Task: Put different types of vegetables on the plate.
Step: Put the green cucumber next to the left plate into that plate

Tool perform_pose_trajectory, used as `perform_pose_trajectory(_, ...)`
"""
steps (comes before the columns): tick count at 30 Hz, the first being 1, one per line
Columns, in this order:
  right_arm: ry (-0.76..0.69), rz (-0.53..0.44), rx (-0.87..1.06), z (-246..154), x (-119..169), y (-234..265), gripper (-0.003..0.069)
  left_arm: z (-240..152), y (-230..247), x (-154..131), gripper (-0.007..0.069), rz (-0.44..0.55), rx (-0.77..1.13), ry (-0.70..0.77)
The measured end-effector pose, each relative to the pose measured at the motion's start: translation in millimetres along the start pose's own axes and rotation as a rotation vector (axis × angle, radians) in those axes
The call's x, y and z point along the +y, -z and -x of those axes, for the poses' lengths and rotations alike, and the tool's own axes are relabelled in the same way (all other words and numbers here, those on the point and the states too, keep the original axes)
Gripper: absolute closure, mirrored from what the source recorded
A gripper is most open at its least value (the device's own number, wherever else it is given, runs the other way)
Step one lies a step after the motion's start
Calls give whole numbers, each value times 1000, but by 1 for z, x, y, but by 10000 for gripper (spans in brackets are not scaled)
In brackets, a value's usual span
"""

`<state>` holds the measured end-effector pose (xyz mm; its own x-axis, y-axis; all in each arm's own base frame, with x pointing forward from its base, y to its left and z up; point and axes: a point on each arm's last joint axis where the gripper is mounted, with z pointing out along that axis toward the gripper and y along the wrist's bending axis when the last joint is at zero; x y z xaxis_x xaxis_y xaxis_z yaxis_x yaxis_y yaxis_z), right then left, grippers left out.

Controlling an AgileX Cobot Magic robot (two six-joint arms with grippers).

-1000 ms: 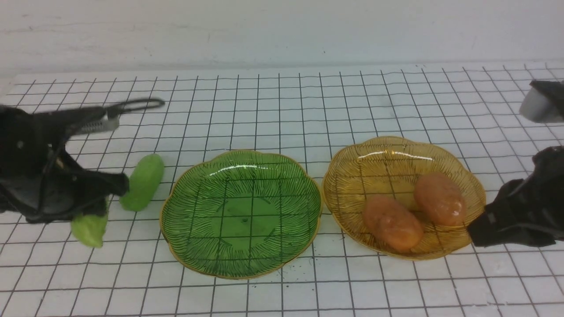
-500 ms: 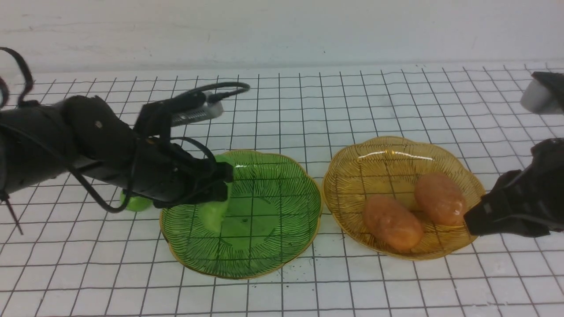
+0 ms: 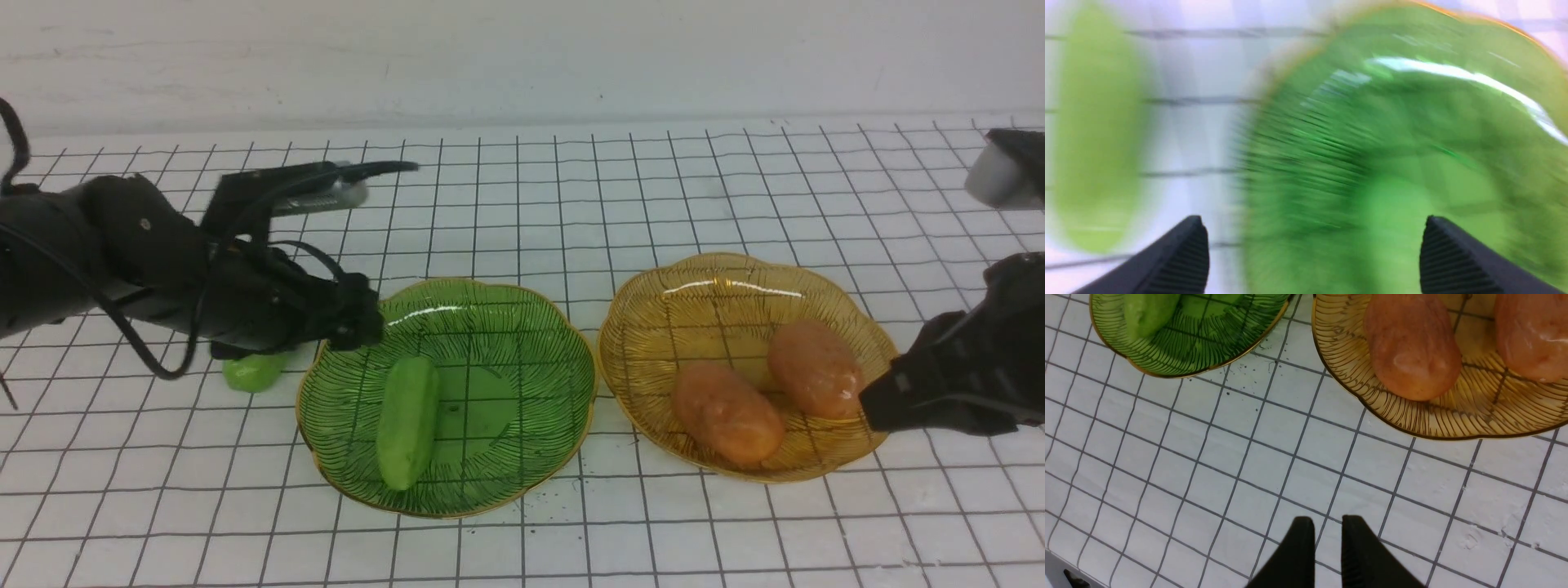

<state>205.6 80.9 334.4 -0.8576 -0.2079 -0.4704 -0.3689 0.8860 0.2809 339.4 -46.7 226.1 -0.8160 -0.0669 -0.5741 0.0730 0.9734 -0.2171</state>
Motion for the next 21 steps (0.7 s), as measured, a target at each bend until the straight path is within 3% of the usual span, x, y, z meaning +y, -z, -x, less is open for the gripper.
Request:
perform_pose_trajectory(5, 6, -1, -7, 1, 0, 0, 570, 21, 11, 38, 14, 72, -71, 53)
perform_pose_trajectory(16, 7, -9, -51, 5, -1, 0, 570, 31, -39, 56, 141, 87, 0, 25)
perform_pose_trajectory(21, 13, -11, -59, 5, -1, 0, 570, 15, -73, 65, 256, 84, 90, 63)
